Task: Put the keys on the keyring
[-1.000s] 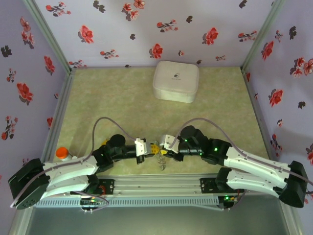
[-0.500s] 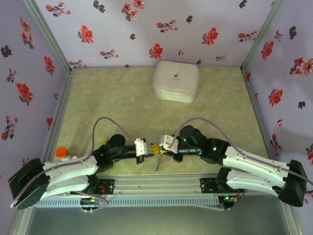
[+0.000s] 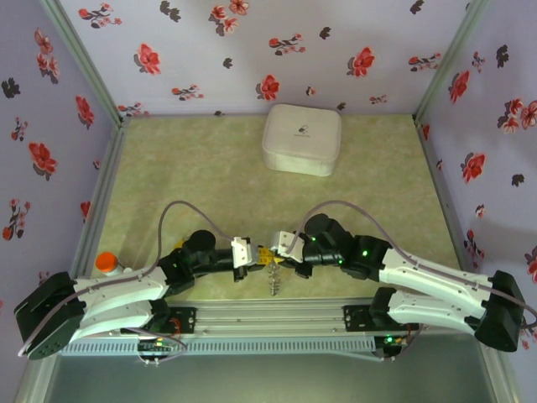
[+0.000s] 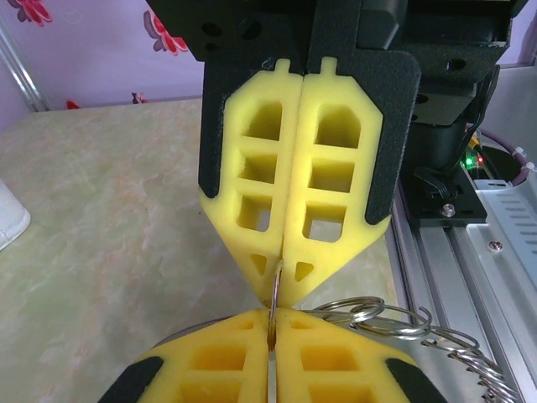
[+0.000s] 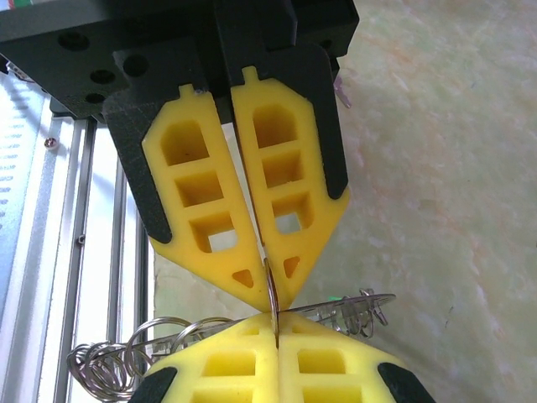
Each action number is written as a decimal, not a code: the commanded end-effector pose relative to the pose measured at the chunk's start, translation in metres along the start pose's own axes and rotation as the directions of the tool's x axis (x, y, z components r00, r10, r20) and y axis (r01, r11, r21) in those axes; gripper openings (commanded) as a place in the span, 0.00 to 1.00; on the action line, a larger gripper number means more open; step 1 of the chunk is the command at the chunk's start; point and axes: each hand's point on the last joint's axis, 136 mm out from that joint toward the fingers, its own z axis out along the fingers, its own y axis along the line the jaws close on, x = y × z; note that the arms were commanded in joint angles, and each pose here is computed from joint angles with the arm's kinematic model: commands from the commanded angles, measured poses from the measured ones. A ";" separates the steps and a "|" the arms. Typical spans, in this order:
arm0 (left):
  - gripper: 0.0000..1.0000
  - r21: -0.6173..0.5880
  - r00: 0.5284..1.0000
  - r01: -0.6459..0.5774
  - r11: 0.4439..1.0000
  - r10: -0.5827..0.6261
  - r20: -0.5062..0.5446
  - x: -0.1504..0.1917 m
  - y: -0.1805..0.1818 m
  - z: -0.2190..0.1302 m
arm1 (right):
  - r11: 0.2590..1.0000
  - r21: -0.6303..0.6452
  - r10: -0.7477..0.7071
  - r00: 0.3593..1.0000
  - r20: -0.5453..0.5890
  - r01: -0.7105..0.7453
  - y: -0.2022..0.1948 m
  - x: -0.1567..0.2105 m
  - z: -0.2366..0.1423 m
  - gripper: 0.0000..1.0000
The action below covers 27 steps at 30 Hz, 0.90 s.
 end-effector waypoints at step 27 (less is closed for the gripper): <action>0.00 -0.850 0.987 -0.030 0.526 0.152 0.059 -0.074 0.154 -0.145 | 0.732 0.618 0.180 0.956 0.231 -0.287 -0.111 -0.034 -0.076 0.69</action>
